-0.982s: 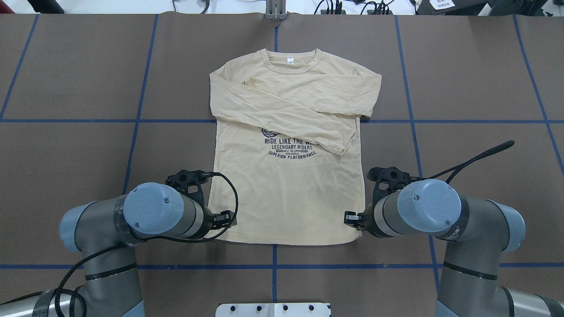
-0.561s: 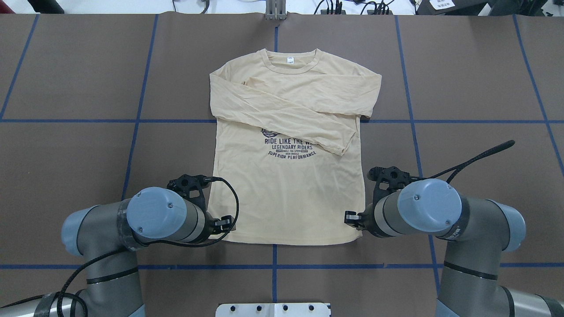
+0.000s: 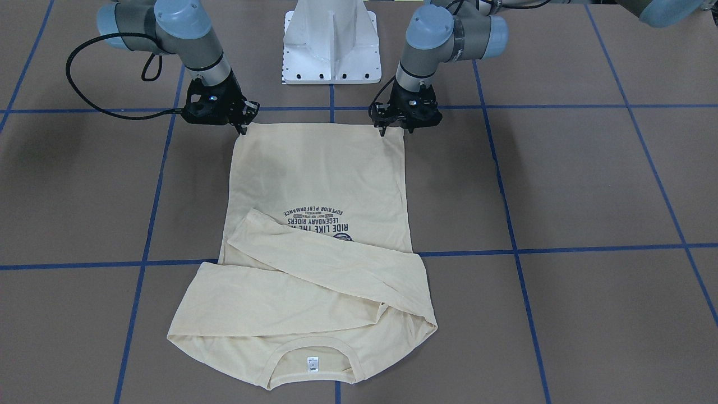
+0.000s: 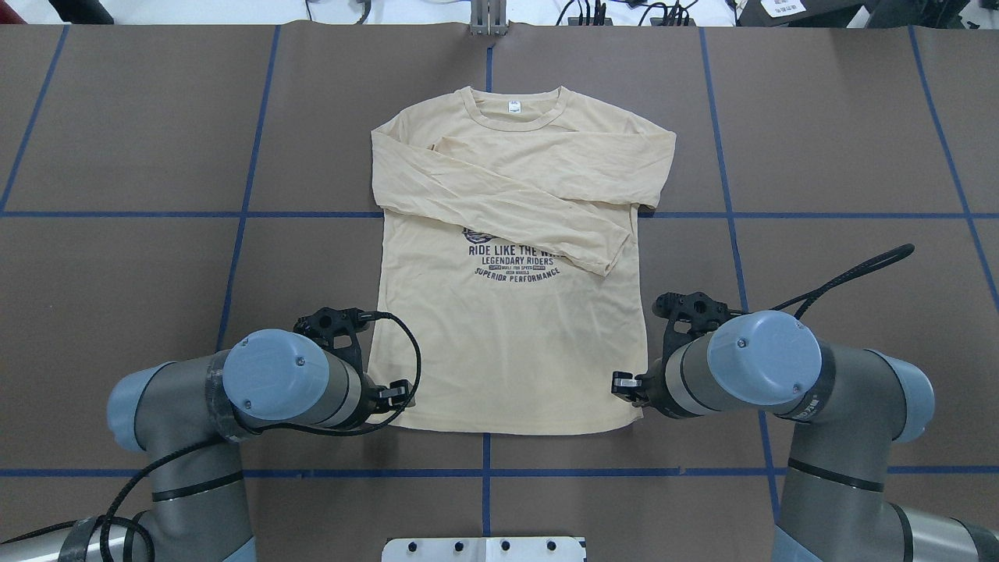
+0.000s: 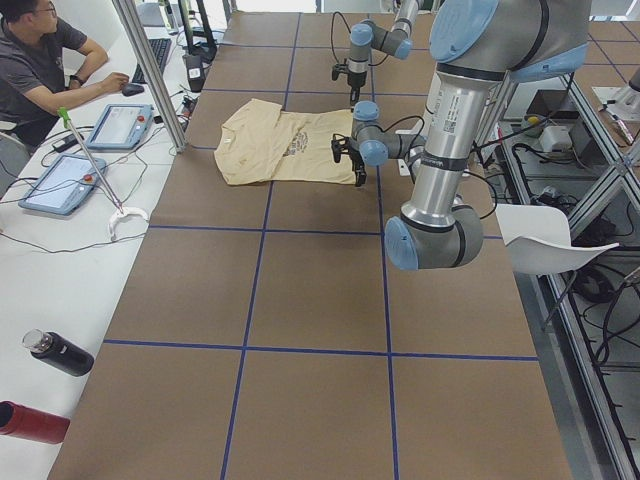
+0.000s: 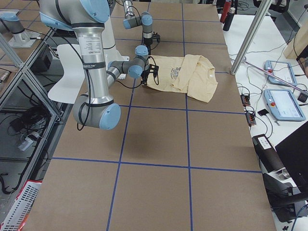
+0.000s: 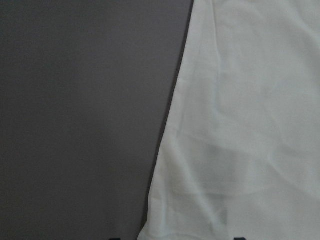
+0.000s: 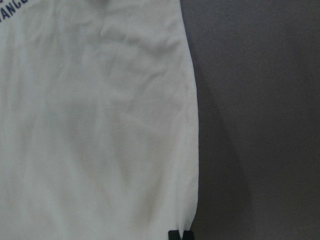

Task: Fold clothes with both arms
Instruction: 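Grasp the hem corners with both grippers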

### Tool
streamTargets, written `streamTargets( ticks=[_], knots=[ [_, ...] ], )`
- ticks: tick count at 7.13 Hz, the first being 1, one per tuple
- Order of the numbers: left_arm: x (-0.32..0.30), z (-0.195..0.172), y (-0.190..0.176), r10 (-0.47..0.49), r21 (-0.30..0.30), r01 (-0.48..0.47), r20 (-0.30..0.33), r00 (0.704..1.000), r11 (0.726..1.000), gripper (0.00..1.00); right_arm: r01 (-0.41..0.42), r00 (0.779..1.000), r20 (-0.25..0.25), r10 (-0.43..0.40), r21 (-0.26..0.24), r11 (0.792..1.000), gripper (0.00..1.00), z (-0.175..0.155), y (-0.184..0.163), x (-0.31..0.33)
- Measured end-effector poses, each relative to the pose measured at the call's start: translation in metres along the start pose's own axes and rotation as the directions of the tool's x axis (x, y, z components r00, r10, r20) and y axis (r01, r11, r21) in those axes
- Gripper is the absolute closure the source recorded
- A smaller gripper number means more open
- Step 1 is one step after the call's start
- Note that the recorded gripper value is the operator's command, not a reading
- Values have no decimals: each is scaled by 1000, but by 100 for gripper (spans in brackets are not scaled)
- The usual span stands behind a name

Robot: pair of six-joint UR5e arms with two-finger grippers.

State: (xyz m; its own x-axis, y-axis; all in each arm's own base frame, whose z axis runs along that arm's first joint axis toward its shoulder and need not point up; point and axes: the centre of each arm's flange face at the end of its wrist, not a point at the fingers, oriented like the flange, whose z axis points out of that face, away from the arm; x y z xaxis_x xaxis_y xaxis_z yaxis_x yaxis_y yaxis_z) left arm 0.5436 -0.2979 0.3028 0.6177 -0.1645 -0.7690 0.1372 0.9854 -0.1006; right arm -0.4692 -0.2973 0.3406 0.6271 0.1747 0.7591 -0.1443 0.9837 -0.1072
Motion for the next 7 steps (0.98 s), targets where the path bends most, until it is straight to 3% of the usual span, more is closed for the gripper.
streamTargets(
  ticks=[5, 6, 7],
  knots=[
    [-2, 5, 1, -11, -4, 11, 65, 998, 1000, 41, -1, 1000, 2, 1, -2, 1000, 100, -2, 0, 0],
    [-2, 5, 1, -11, -5, 11, 67, 998, 1000, 49, -1, 1000, 2, 1, -2, 1000, 100, -2, -1, 0],
    [-2, 4, 1, -11, -5, 11, 66, 998, 1000, 72, -2, 1000, 1, 2, -2, 1000, 100, -2, -1, 0]
  ],
)
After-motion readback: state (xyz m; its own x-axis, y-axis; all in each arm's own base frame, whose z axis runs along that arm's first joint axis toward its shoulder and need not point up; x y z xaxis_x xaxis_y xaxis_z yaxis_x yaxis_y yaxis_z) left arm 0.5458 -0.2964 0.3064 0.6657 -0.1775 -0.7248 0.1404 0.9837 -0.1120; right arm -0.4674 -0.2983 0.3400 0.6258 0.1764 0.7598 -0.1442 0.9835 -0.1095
